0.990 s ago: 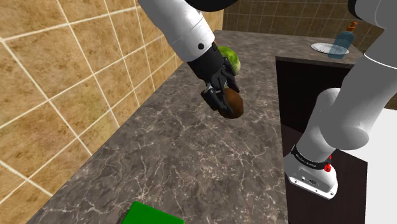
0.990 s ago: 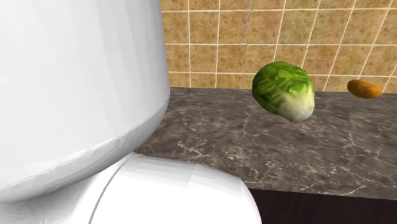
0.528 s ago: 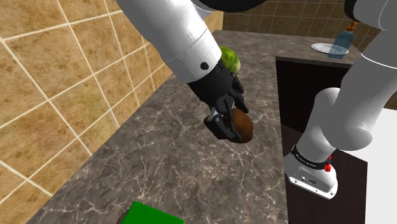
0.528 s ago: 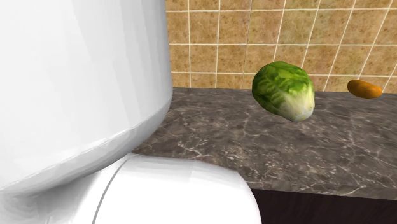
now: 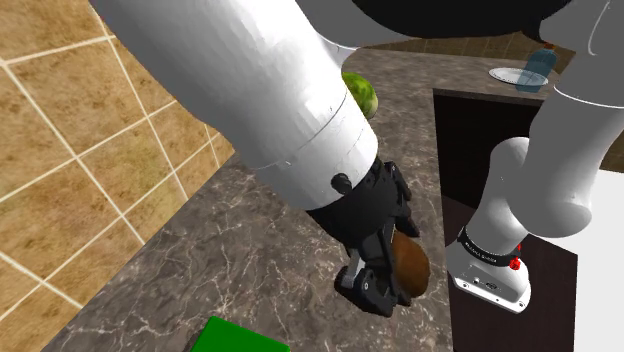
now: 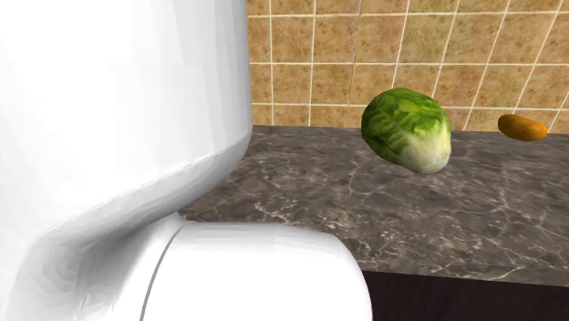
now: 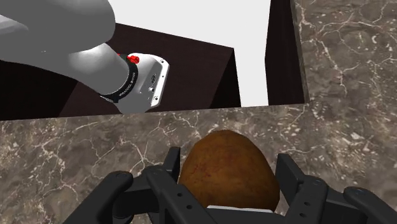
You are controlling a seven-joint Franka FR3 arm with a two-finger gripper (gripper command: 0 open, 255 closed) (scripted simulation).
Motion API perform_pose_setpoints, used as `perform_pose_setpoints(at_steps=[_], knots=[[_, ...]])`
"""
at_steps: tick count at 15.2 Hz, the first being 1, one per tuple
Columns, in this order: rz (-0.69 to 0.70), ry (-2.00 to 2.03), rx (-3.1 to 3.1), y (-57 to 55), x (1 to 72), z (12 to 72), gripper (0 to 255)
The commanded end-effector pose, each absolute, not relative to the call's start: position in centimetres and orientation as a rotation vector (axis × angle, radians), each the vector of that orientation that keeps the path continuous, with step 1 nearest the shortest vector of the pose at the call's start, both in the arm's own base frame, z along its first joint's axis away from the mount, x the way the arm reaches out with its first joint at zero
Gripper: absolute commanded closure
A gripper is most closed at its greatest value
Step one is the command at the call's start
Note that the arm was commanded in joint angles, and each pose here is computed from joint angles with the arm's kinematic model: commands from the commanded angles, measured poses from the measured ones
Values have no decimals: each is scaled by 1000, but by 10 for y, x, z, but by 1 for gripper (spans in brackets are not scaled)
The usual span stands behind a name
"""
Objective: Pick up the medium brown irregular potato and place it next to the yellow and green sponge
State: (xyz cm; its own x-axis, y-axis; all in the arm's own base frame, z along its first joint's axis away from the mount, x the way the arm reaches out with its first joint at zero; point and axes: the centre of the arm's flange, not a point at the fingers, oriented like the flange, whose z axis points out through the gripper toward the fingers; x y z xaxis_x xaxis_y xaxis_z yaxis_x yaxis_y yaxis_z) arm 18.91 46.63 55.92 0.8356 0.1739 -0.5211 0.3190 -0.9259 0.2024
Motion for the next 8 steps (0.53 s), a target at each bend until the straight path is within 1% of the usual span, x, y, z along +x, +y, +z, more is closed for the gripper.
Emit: perform_pose_setpoints(at_steps=[1, 4, 8], knots=[[-738, 372, 2735, 486, 173, 560, 255], [-738, 372, 2735, 514, 146, 560, 255], [-738, 372, 2735, 514, 146, 539, 255]])
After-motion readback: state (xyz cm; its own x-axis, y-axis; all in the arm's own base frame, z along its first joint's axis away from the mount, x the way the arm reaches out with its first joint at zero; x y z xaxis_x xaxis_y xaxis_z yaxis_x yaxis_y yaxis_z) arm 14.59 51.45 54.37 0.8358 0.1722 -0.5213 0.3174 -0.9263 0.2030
